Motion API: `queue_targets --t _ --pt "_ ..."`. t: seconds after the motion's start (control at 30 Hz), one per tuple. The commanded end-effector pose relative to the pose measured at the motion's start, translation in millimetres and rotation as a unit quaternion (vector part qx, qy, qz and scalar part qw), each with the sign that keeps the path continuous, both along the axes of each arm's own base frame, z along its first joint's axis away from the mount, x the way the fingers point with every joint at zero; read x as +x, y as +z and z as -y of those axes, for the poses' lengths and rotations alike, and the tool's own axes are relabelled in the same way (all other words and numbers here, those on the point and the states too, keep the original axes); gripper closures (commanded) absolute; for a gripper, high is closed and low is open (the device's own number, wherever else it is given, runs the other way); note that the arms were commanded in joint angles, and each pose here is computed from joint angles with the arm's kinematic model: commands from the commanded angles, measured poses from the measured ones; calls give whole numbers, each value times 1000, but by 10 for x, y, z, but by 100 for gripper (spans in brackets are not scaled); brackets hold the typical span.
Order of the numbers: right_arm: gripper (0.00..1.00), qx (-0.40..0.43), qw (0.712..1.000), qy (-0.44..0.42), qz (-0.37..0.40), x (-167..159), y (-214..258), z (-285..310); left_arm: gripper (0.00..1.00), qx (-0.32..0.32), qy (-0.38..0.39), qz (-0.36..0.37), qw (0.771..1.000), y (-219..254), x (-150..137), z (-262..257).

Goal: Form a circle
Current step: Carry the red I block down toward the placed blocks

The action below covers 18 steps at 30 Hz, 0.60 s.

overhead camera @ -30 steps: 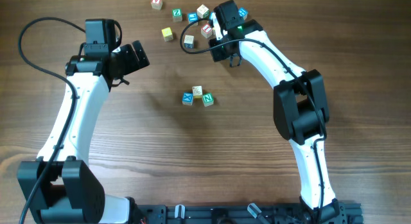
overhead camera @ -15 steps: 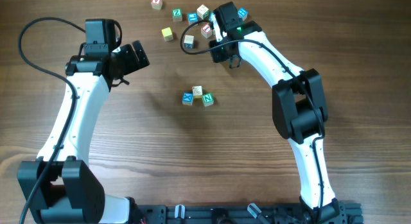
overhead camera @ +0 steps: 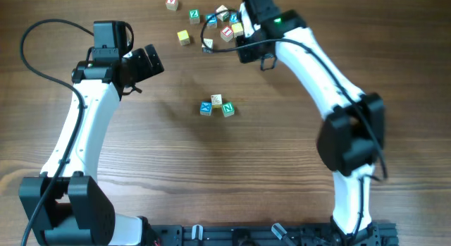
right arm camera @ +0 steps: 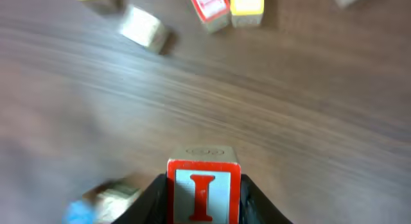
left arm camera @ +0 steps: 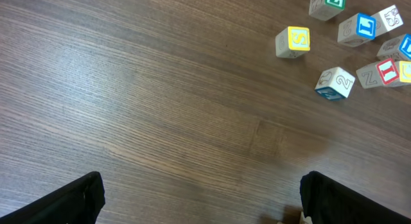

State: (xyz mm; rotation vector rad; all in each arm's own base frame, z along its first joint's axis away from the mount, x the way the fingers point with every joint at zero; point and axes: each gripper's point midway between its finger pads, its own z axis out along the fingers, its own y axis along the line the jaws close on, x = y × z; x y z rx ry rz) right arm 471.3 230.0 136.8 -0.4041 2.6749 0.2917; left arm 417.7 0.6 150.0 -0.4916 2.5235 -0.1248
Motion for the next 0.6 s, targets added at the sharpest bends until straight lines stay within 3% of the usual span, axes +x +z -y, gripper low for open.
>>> queue_targets --t 0.0,0.23,0.47,0.57 --pt "76 48 998 -18 -29 -346 410 -93 0 1 8 0 1000 -8 6 -32" --pt "76 -1 988 -27 -150 -1082 215 -206 0 2 8 0 1000 -8 7 -32" --pt "76 -38 978 -28 -206 -1702 -65 -600 0 1 8 0 1000 -8 6 -32" --pt "87 -47 976 -58 -205 -1837 -268 -728 0 1 8 0 1000 -8 6 -32"
